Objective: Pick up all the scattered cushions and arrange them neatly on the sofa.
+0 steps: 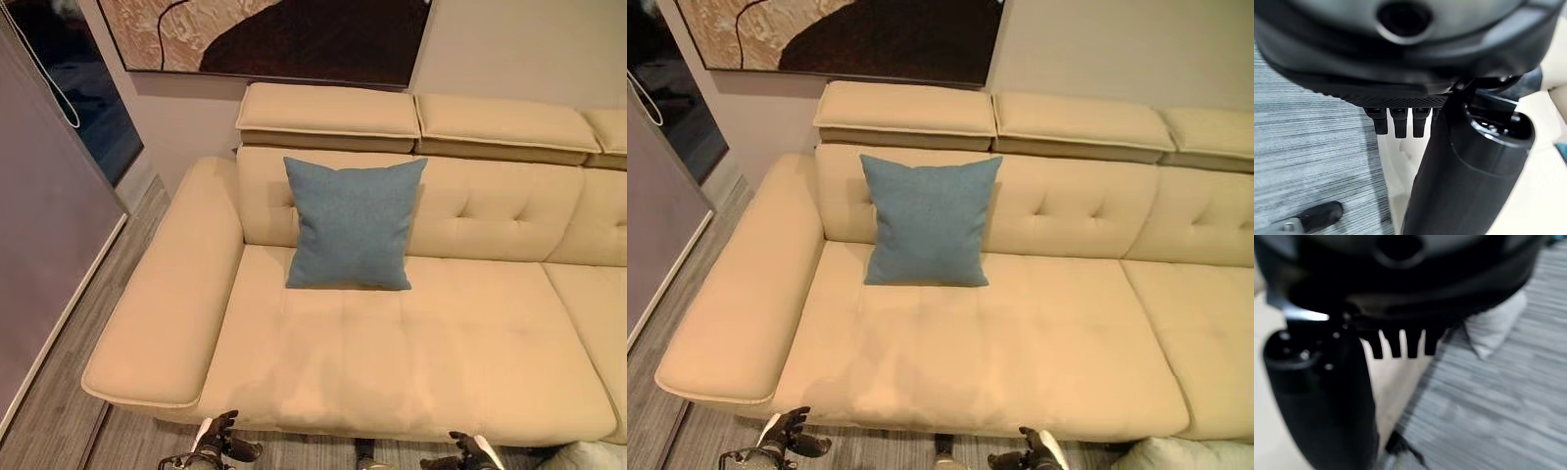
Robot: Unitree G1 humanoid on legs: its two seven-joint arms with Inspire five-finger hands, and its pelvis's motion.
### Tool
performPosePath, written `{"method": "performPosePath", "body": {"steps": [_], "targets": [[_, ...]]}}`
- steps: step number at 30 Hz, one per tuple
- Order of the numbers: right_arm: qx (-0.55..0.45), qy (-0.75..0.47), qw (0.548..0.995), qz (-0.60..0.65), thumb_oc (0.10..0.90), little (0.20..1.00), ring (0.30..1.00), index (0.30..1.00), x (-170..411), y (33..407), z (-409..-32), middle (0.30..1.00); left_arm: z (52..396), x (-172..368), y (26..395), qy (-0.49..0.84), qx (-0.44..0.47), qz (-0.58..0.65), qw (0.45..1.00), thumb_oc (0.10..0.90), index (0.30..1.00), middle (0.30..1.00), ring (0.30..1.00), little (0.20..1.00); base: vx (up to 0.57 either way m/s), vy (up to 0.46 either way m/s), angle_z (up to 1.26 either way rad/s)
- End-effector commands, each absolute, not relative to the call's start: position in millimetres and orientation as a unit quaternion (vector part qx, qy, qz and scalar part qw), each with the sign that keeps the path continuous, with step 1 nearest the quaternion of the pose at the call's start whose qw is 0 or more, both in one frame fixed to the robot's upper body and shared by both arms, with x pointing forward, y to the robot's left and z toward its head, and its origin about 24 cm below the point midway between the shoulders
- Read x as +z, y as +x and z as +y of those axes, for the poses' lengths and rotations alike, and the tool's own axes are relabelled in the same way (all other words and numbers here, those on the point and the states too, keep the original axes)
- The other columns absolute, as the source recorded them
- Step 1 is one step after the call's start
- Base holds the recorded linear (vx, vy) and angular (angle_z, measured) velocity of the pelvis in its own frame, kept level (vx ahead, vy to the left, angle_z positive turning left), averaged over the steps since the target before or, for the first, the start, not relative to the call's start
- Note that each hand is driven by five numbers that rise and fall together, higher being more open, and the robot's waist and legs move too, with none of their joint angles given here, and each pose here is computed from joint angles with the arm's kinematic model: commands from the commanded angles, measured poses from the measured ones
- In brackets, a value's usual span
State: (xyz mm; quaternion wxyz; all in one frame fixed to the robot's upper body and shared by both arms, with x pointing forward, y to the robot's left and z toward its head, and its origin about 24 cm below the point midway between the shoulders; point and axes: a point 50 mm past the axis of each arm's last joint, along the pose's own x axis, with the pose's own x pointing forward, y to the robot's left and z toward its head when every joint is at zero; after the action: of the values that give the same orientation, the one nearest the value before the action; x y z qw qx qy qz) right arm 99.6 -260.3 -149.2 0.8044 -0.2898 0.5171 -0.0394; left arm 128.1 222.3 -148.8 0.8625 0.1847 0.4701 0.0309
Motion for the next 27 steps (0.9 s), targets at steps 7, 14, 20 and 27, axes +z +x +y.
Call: {"method": "performPosePath", "body": {"steps": [7,14,20,27], "targets": [[-0.052,-0.320,0.807,0.493,0.800,0.900,0.900,0.900,-138.9,122.4,-273.6,0.900,258.5,-145.9,111.1,0.232,0.068,0.491,0.837,0.800,0.900,0.900,0.900,0.900,-0.22,0.070,-0.18],[-0.056,-0.311,0.811,0.492,0.800,0.900,0.900,0.900,-140.0,121.3,-270.9,0.900,262.5,-146.1,105.9,0.230,0.077,0.497,0.833,0.800,0.900,0.900,0.900,0.900,-0.12,-0.060,-0.01],[-0.053,-0.318,0.819,0.474,0.800,0.900,0.900,0.900,-136.2,132.0,-269.7,0.900,256.0,-145.8,113.3,0.223,0.076,0.488,0.841,0.800,0.900,0.900,0.900,0.900,-0.08,-0.157,-0.20],[-0.074,-0.317,0.804,0.498,0.800,0.900,0.900,0.900,-138.7,117.8,-278.5,0.900,234.9,-144.8,132.5,0.217,0.042,0.465,0.857,0.800,0.900,0.900,0.900,0.900,-0.08,-0.069,0.07]]}}
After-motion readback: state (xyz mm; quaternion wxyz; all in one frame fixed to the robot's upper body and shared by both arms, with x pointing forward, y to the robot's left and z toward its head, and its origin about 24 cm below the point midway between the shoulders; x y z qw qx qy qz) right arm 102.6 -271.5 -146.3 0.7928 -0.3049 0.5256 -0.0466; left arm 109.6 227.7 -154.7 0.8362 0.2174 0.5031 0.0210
